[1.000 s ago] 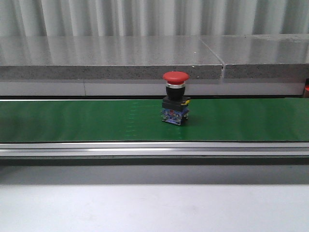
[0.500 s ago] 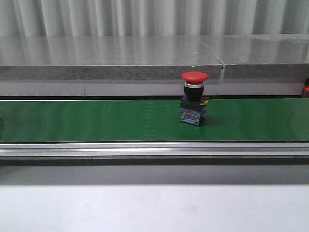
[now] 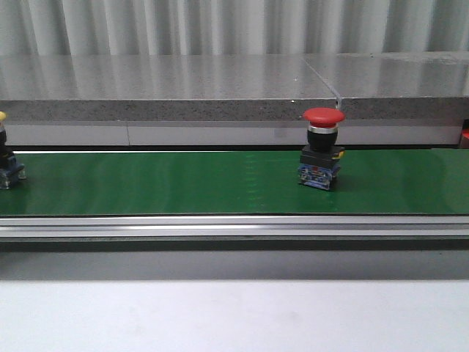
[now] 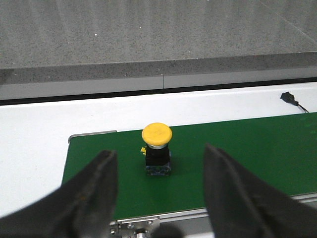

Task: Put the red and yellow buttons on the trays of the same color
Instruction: 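Grasp the yellow push-button with the left gripper and set it on the belt, then grasp the red push-button arriving at the belt end with the right gripper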

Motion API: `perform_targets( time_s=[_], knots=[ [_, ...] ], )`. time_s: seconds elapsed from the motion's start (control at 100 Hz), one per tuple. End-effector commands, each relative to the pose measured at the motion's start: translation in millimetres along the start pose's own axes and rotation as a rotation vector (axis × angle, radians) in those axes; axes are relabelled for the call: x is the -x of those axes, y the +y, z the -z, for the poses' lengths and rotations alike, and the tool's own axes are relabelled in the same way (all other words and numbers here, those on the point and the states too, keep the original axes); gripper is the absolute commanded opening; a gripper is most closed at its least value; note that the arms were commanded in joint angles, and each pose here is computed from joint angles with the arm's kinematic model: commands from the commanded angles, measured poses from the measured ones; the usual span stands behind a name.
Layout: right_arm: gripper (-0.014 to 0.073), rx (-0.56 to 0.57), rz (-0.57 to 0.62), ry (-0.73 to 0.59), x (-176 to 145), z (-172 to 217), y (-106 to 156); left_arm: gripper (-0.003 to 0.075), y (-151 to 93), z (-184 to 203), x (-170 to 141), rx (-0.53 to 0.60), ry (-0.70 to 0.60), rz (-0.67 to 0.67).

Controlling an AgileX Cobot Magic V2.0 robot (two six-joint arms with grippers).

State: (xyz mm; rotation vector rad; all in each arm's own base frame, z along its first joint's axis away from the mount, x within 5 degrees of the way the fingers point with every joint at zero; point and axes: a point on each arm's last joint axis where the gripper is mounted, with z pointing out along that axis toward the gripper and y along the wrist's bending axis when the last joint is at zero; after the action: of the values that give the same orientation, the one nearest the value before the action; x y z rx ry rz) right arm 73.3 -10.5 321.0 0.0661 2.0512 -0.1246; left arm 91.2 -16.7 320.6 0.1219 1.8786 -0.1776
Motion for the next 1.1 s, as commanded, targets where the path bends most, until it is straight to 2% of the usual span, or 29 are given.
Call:
perform_targets(
  time_s=[0.0,0.07,0.53,0.65,0.74,0.89,0.94,1.01,1.09],
  knots=[
    [-0.0071,0.0,0.013,-0.086,11.7,3.6,-0.4,0.0101,-0.1,3.1,10.7,0.004,-0.092,0.02],
    [-0.0071,0.0,0.013,-0.086,11.7,3.6,-0.4,-0.0022,-0.1,3.1,10.5,0.004,-0.09,0.02],
    [-0.0071,-0.001,0.013,-0.078,11.0,3.6,-0.4,-0.002,-0.3,3.1,10.8,0.001,-0.093,0.026],
    [-0.0042,-0.002,0.013,-0.064,9.8,3.5,-0.6,-0.002,-0.3,3.1,10.8,0.001,-0.093,0.026],
    [0.009,-0.004,0.012,-0.046,8.1,3.4,-0.7,-0.002,-0.3,3.1,10.8,0.001,-0.093,0.026],
    [0.0468,-0.008,0.012,-0.001,4.0,3.3,-1.1,-0.002,-0.3,3.1,10.8,0.001,-0.093,0.026],
    [0.0566,-0.007,0.012,0.002,3.7,3.3,-1.1,-0.002,-0.3,3.1,10.8,0.001,-0.093,0.026],
    [0.0642,-0.004,0.008,0.008,3.2,3.3,-0.8,-0.002,-0.3,3.1,10.8,0.001,-0.093,0.026],
    [0.0652,0.007,-0.003,0.011,2.9,3.3,0.2,-0.002,-0.3,3.1,10.8,0.001,-0.093,0.026]
  ],
)
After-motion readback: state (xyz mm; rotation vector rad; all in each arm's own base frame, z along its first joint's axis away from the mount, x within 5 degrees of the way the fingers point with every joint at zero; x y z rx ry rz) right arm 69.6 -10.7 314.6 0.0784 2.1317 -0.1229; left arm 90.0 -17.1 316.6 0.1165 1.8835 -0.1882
